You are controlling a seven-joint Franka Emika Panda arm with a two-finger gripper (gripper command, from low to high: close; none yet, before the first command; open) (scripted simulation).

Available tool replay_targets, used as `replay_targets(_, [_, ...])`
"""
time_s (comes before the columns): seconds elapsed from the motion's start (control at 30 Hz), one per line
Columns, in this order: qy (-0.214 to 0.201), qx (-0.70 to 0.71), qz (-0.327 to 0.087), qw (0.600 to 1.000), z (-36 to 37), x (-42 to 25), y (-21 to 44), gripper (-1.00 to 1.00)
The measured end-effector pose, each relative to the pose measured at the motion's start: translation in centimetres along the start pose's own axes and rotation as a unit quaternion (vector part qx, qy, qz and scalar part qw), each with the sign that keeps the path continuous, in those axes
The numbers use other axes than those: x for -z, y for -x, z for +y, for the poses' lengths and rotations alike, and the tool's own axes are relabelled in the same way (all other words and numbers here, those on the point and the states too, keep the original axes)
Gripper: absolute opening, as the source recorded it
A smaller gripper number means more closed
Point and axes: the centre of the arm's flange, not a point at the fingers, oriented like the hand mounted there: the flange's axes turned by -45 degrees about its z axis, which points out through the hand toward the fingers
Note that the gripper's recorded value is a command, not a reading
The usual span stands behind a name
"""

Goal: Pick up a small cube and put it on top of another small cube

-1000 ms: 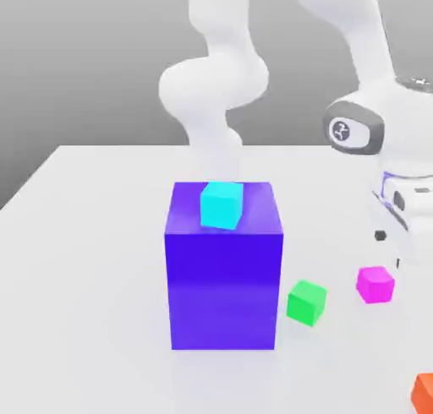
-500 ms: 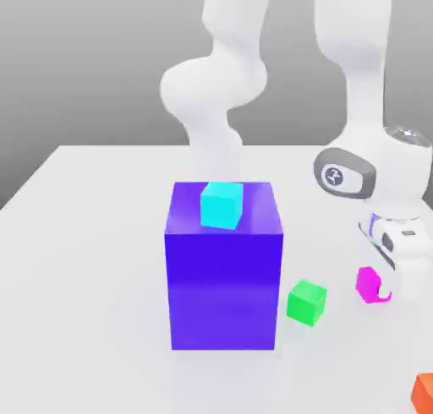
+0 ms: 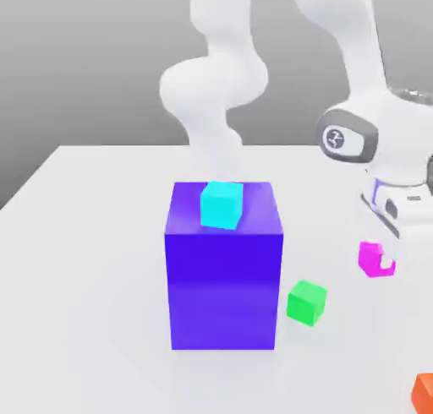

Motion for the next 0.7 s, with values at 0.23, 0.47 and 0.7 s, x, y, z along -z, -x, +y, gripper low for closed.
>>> replay_targets(0.23, [-0.001, -0.017, 0.002, 1.000, 1.5, 2.7, 6.5, -1.00])
replay_targets(0.47, [0.005, -0.030, 0.001, 1.000, 2.1, 1.9, 10.3, -1.00])
replay_targets(0.7, [0.006, -0.030, -0.001, 1.000, 2.0, -2.5, 10.5, 1.00])
